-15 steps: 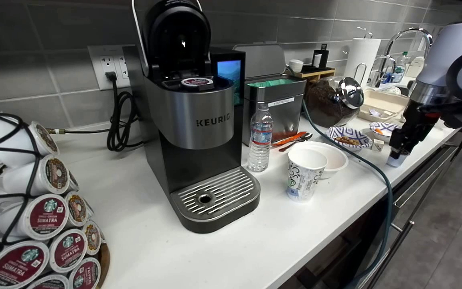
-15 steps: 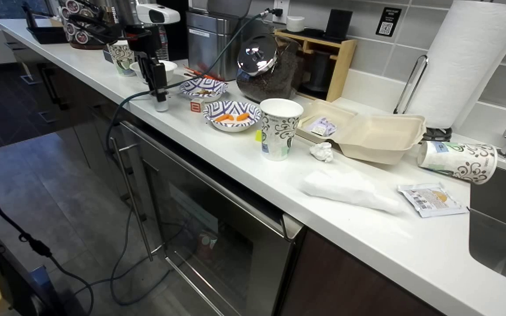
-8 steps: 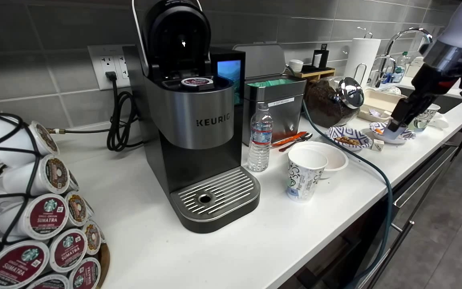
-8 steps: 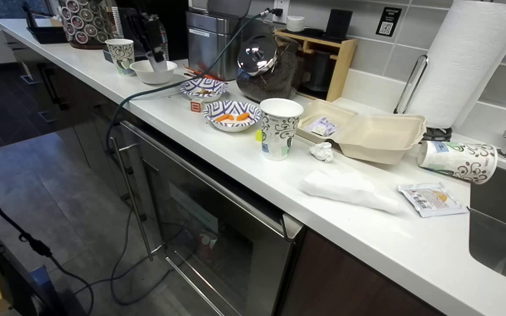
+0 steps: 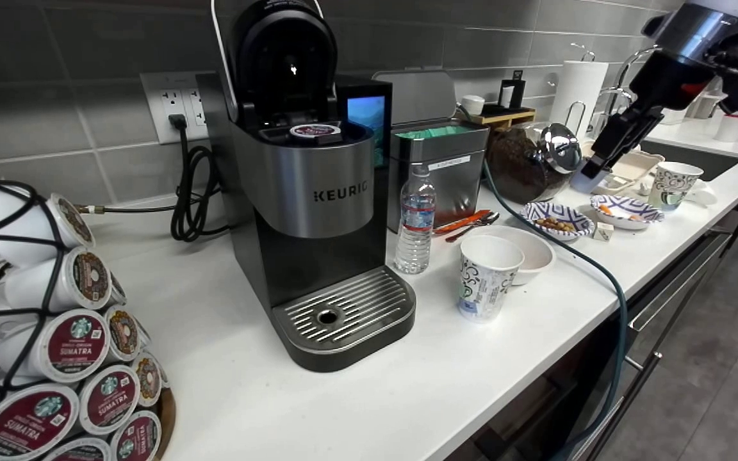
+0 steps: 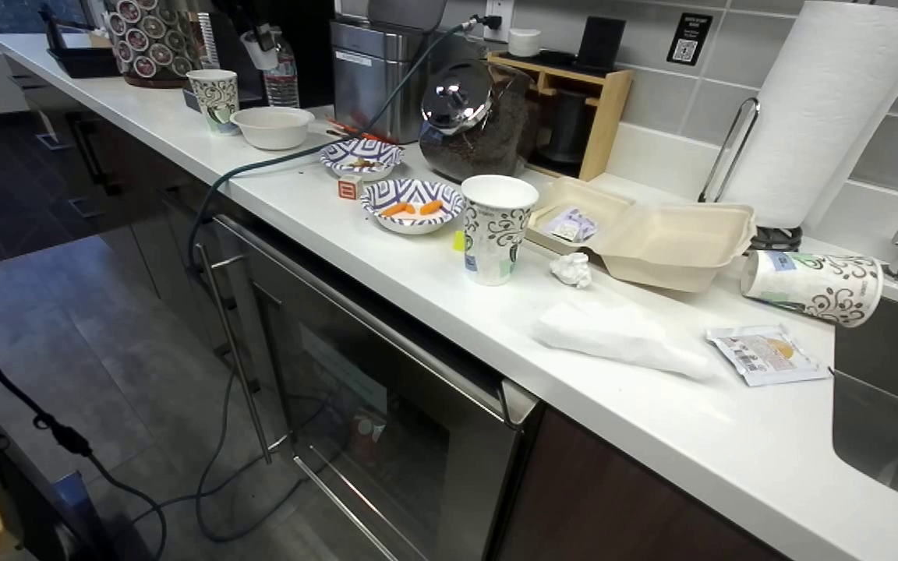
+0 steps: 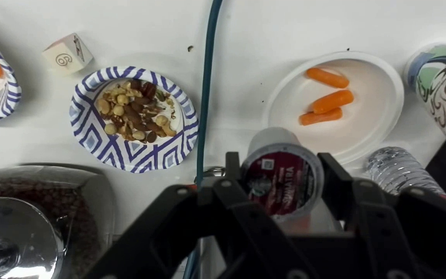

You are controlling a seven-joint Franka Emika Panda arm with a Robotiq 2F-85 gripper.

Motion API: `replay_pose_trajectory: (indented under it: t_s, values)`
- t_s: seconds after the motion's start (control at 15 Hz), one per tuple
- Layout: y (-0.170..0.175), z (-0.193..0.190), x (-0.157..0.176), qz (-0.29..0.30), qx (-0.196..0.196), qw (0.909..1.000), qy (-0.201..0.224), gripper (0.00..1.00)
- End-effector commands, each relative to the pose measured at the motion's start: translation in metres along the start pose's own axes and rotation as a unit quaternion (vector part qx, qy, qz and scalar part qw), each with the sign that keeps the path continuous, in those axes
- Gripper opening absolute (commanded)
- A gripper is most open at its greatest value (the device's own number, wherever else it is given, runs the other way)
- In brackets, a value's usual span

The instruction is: Pick up the bottle and throw it in the bin

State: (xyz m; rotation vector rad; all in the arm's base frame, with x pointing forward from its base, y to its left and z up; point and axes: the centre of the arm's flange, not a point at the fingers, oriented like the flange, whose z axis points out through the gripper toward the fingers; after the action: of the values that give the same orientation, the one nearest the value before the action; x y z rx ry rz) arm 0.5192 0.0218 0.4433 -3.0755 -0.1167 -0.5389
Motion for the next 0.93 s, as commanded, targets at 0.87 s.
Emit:
replay_pose_trajectory:
  t_s: [0.87]
  values:
    - [-0.031, -0.019, 0.168, -0.086, -0.074, 0.9723, 0.204, 0.27]
